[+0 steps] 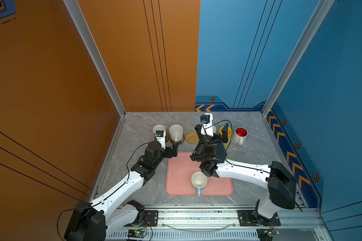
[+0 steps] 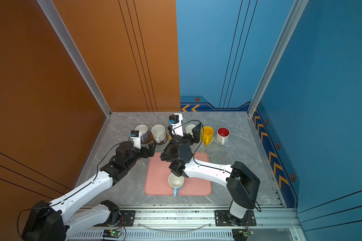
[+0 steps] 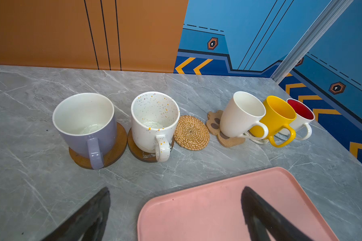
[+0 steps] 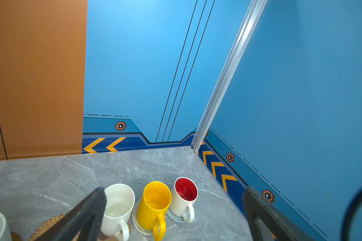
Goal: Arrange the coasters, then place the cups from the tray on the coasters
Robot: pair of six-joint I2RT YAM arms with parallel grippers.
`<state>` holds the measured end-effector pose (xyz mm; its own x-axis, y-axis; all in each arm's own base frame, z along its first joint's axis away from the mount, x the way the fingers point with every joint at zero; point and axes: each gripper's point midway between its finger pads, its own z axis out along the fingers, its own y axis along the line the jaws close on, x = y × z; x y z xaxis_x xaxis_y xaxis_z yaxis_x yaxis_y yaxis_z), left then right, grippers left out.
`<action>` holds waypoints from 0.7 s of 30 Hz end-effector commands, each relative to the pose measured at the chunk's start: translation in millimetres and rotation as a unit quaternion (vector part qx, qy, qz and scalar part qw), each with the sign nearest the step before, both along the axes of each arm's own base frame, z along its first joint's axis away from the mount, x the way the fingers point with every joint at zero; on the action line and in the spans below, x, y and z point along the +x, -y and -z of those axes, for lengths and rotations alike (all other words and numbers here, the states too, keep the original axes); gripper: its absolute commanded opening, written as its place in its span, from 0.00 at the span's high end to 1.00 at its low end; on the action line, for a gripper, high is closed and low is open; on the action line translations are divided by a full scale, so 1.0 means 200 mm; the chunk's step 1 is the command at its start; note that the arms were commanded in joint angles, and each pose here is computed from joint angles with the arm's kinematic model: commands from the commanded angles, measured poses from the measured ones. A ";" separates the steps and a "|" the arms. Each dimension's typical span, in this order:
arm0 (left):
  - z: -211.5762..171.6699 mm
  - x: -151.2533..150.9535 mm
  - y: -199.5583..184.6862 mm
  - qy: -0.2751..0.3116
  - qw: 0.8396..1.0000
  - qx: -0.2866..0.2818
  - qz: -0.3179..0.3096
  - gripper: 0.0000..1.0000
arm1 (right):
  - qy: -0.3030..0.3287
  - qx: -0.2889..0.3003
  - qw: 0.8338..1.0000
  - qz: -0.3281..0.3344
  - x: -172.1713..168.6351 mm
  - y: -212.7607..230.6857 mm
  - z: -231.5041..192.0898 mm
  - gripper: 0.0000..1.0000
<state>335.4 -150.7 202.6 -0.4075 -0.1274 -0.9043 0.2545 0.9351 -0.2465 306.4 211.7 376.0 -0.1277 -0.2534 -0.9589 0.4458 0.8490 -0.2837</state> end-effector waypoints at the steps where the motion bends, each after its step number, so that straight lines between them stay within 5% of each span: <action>1: -0.07 0.01 0.03 0.013 1.000 -0.008 0.008 0.02 | 0.035 0.061 0.997 -0.021 -0.13 0.13 -0.11 0.00; 4: -0.08 0.01 0.04 0.012 1.000 -0.012 0.012 0.02 | 0.039 0.031 0.996 -0.074 -0.18 0.10 -0.12 0.00; 6: -0.07 0.01 0.05 0.009 1.000 -0.013 0.015 0.02 | 0.034 0.021 0.985 -0.169 -0.19 0.01 -0.10 0.00; 9: -0.08 0.01 0.07 0.009 1.000 -0.015 0.020 0.02 | -0.021 0.163 0.943 -0.290 -0.12 0.09 0.00 0.00; 13: -0.11 -0.01 0.08 0.018 0.999 -0.020 0.024 0.02 | 0.008 0.291 0.925 -0.243 -0.09 0.45 0.05 0.00; 21: -0.20 -0.08 0.19 0.000 0.996 -0.049 0.073 0.01 | -0.113 0.326 0.934 -0.087 -0.06 0.76 0.36 0.00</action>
